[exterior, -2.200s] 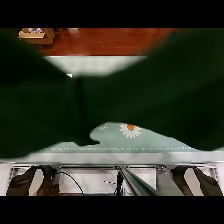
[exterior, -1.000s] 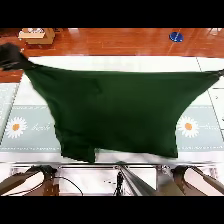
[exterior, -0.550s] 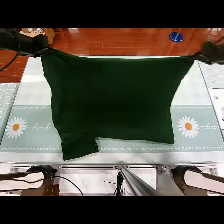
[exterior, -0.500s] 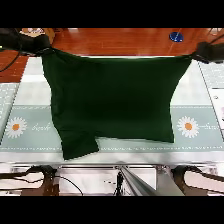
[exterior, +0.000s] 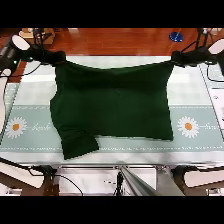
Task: Fold the shirts.
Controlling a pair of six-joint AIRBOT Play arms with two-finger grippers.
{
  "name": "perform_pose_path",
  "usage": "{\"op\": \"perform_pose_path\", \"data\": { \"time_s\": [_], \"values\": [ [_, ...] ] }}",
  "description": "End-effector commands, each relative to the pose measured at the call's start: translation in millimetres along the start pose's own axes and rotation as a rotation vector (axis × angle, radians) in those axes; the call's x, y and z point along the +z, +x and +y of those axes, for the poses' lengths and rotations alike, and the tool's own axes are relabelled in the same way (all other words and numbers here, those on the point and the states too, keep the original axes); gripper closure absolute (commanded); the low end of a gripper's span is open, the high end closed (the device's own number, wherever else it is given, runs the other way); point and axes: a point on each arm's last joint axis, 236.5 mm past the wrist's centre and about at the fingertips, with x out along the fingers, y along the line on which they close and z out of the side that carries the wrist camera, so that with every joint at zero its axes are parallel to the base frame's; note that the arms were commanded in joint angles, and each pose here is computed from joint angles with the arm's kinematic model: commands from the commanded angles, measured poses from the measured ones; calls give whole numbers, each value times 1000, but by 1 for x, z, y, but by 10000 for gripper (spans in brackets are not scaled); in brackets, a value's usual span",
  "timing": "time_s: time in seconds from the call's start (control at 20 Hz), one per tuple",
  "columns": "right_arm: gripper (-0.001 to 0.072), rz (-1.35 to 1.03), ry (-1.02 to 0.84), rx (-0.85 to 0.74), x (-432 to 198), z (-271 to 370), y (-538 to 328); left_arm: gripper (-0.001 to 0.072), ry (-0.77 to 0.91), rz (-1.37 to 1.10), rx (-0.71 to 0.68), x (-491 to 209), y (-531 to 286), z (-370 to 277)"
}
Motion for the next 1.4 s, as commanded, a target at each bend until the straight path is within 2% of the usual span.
{"op": "perform_pose_path", "data": {
  "time_s": [0.0, 0.1, 0.25, 0.35, 0.45, 0.65, 0.95, 1.1, 1.15, 1.2, 1.25, 1.3, 1.35],
  "values": [
    [691, 63, 29, -1, -18, -6, 23, 688, 16, 67, 3, -21, 28, 13],
    [691, 124, 26, 4, -32, -7, 18, 688, 30, 130, -6, -35, 25, 11],
    [691, 298, -18, 21, -67, -8, -3, 688, 155, 329, 22, -71, 3, 18],
    [690, 404, -13, 15, -90, -15, -16, 688, 37, 345, 44, -74, -6, 26],
    [691, 475, -1, -8, -105, -20, -23, 688, 12, 420, 36, -91, -9, 27],
    [691, 484, 5, -42, -108, -25, -20, 688, 20, 530, 52, -117, -5, 31],
    [690, 529, 66, 22, -122, -17, 3, 687, 25, 548, 48, -124, 11, 22],
    [689, 532, 62, -22, -123, -28, 4, 675, 10, 536, 55, -121, 12, 26],
    [685, 532, 63, -20, -123, -28, 4, 553, 3, 534, 56, -121, 10, 28],
    [593, 533, 60, -18, -123, -27, 3, 376, -12, 535, 60, -121, 8, 30],
    [450, 556, 36, -7, -127, -26, 0, 243, -32, 542, 64, -121, 3, 32],
    [418, 596, -2, 1, -135, -28, -8, 211, -39, 554, 62, -123, -5, 33],
    [418, 650, -30, -21, -144, -36, -21, 211, -46, 567, 61, -123, -15, 36]
  ]
}}
